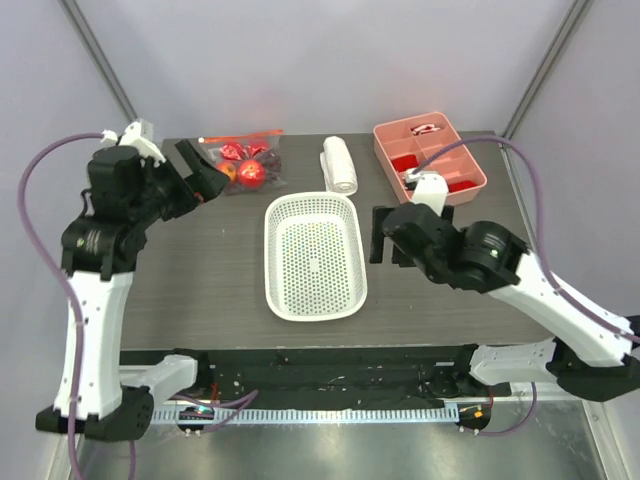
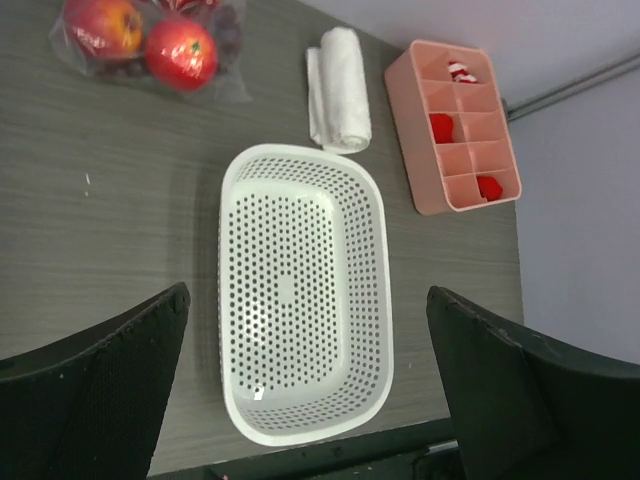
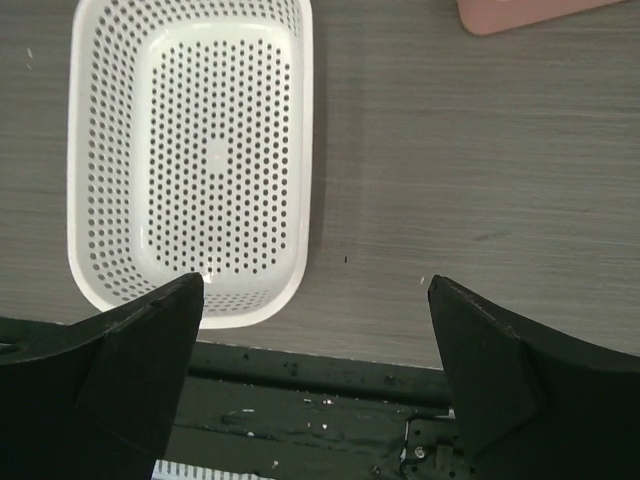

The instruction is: Open the zip-top bag and remove the fake food

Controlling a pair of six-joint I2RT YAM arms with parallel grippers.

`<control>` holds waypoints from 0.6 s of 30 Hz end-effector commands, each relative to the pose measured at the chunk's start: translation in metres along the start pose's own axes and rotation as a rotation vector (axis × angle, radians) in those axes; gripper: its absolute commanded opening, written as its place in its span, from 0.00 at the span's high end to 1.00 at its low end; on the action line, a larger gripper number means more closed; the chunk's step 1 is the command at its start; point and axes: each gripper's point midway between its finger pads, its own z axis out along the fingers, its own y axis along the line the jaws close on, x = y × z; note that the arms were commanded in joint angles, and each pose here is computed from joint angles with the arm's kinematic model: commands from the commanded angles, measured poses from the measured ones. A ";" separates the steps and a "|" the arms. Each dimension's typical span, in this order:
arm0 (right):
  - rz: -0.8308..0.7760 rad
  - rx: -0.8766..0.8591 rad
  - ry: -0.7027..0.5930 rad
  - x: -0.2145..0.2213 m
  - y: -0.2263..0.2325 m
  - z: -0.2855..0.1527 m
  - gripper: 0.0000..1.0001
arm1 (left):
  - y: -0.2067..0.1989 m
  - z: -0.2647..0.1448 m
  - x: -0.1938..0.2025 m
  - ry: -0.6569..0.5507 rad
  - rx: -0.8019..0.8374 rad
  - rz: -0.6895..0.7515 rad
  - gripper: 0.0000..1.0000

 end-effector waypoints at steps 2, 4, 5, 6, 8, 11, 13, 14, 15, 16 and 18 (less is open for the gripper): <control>-0.088 0.002 0.193 0.029 0.016 0.030 0.00 | 0.035 0.078 0.014 0.088 -0.105 -0.225 0.01; -0.082 0.051 0.251 0.028 0.002 0.045 0.00 | 0.044 0.101 0.003 0.049 -0.101 -0.280 0.01; -0.090 0.077 0.297 0.033 0.000 0.056 0.00 | 0.046 0.116 -0.009 0.015 -0.076 -0.312 0.01; -0.077 0.068 0.340 0.037 0.000 0.061 0.00 | 0.070 0.138 -0.014 0.016 -0.105 -0.360 0.04; -0.071 0.131 0.409 0.040 -0.018 0.078 0.01 | 0.081 0.165 -0.026 -0.011 -0.096 -0.366 0.06; -0.092 0.158 0.445 0.034 -0.030 0.087 0.03 | 0.108 0.216 -0.047 -0.071 -0.098 -0.367 0.09; -0.087 0.125 0.434 0.022 -0.024 0.088 0.04 | 0.126 0.252 -0.059 -0.113 -0.107 -0.328 0.11; -0.080 0.105 0.425 0.016 -0.022 0.090 0.04 | 0.136 0.264 -0.063 -0.131 -0.122 -0.327 0.11; -0.077 0.067 0.393 0.005 -0.017 0.090 0.03 | 0.140 0.275 -0.074 -0.172 -0.093 -0.324 0.13; -0.071 0.037 0.387 0.001 -0.013 0.089 0.04 | 0.157 0.298 -0.072 -0.161 -0.094 -0.339 0.16; -0.054 0.004 0.346 -0.017 -0.014 0.091 0.03 | 0.167 0.318 -0.074 -0.148 -0.073 -0.321 0.21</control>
